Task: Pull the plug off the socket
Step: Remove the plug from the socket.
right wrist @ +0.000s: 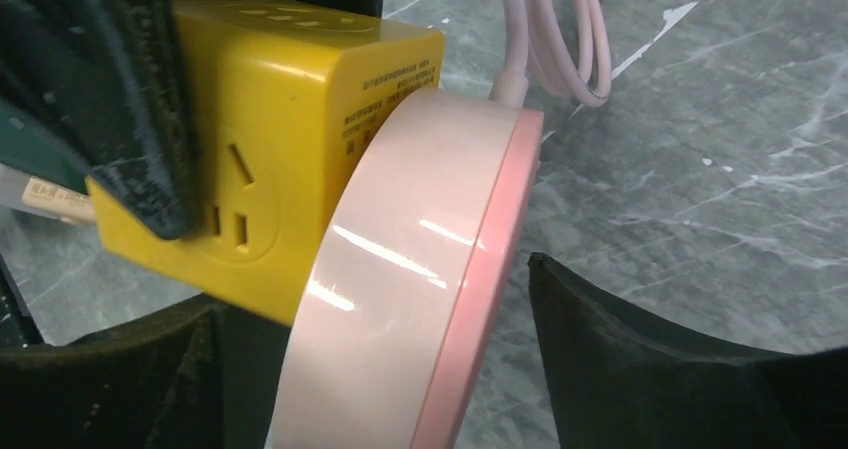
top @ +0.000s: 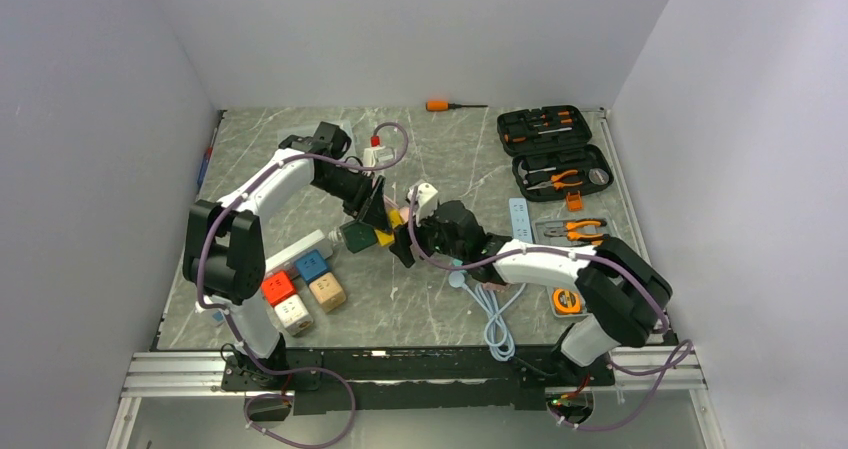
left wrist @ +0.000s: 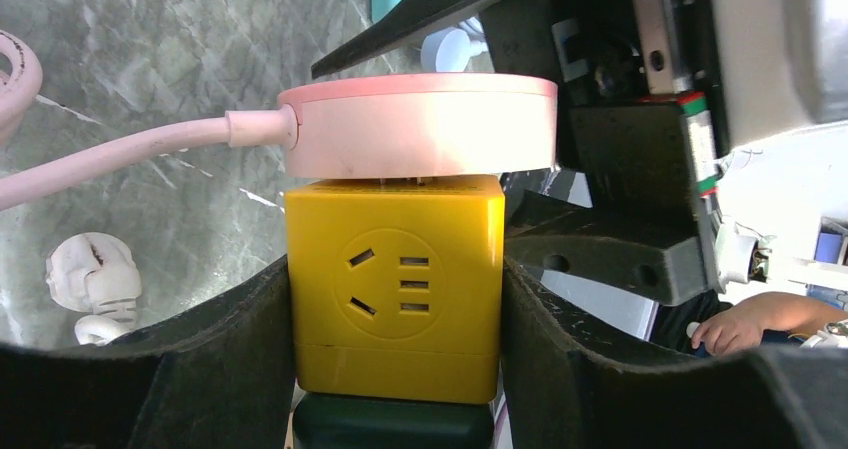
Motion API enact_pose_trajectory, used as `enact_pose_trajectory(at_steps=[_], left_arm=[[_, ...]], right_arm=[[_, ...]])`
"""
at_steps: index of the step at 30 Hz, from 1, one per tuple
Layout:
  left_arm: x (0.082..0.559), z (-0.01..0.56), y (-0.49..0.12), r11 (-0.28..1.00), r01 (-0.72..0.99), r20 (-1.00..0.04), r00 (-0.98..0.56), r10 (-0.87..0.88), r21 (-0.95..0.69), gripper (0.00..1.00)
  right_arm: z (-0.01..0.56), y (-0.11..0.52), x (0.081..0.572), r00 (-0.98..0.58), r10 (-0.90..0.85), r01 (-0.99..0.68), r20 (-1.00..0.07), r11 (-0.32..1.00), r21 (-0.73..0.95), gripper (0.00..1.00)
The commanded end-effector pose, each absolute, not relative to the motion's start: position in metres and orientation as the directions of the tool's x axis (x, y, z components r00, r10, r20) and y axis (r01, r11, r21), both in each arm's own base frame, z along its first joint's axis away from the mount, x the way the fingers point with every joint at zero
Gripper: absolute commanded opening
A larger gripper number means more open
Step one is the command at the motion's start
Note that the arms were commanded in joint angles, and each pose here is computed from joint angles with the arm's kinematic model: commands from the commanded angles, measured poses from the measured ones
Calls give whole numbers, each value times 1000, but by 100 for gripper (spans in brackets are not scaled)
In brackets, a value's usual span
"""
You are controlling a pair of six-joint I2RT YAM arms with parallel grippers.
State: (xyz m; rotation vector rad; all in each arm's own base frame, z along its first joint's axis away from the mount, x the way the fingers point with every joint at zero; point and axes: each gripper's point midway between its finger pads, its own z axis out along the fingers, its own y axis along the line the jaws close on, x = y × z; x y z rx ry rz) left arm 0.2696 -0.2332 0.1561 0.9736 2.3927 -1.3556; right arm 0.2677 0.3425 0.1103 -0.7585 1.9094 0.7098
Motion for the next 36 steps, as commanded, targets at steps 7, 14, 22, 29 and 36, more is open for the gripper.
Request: enact_pose_trajectory(at_steps=[7,14,22,29,36], left_arm=[[260,193,-244,258,679,-567,-724,394,-688,0],[251,185,-246,241,627,-513,-760,399,-741,71],[239,163,-247,228,521,-412,-823,391,-823,99],[238,141,-245,281,476,-356,-851,386,-833,99],[247,150,-251,263,476,-372,-856,360,-839,85]], right_arm=[[129,354,293,-284,-95,-687,-954,715,133,28],[166,338,295,-174,48,-645,-984,749,151,0],[179,335,291,-131,101,-627,-986,762,161,0],[183,342,286,-116,108,-635,-987,756,157,0],[181,352,281,-117,88,-652,-989,745,143,0]])
